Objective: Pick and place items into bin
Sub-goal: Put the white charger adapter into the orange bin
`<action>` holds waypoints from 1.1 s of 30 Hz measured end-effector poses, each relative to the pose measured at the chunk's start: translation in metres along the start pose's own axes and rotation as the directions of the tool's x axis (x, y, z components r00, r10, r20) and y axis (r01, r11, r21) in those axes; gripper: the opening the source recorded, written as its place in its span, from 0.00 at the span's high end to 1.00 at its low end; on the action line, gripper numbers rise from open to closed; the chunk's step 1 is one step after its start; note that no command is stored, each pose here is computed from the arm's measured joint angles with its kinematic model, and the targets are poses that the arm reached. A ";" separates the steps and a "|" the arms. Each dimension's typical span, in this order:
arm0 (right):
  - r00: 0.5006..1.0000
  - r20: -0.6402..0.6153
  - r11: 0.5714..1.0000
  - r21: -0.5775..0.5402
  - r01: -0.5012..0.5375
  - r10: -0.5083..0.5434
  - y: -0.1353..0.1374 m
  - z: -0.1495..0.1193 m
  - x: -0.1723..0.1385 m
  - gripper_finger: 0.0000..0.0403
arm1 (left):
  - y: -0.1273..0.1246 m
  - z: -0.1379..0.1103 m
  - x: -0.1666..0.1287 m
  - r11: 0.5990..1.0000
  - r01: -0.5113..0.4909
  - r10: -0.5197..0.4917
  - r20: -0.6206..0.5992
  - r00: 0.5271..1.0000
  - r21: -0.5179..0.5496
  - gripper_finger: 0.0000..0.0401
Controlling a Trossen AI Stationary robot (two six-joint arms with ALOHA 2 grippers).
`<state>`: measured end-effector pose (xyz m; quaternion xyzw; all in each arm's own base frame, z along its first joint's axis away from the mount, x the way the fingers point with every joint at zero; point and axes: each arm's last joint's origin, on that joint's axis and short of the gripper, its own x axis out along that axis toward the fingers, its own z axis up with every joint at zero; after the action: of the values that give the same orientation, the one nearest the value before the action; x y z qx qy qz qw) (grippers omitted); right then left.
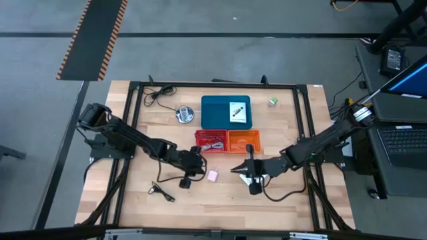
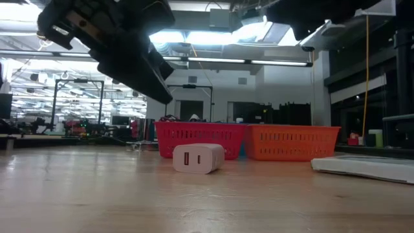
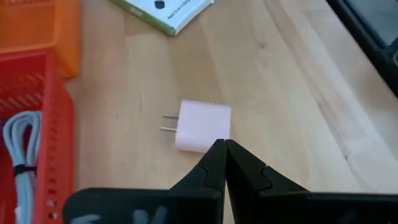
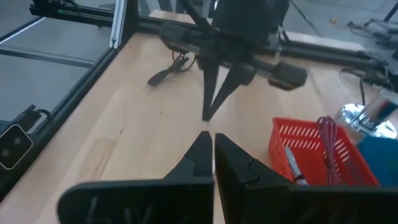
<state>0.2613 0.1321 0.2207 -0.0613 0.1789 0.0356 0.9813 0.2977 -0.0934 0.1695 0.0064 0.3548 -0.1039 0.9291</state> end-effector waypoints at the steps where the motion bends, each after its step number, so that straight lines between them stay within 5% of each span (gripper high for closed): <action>1: 1.000 0.004 1.000 -0.007 0.000 0.000 0.000 0.001 -0.001 1.00 | 0.000 0.000 0.000 1.000 -0.006 0.006 -0.001 1.000 0.000 0.99; 21: 1.000 0.003 1.000 -0.008 0.001 -0.001 -0.001 0.001 -0.002 1.00 | -0.002 -0.003 0.008 0.998 -0.049 0.049 0.007 0.999 0.040 0.51; 33: 1.000 0.002 1.000 0.020 0.000 0.000 -0.001 0.001 -0.002 1.00 | -0.007 -0.019 0.038 0.997 -0.076 0.077 -0.011 0.997 0.033 0.42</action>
<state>0.2601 0.1315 0.2227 -0.0515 0.1784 0.0337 0.9820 0.3113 -0.1054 0.1304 0.0356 0.3584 -0.0739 0.9299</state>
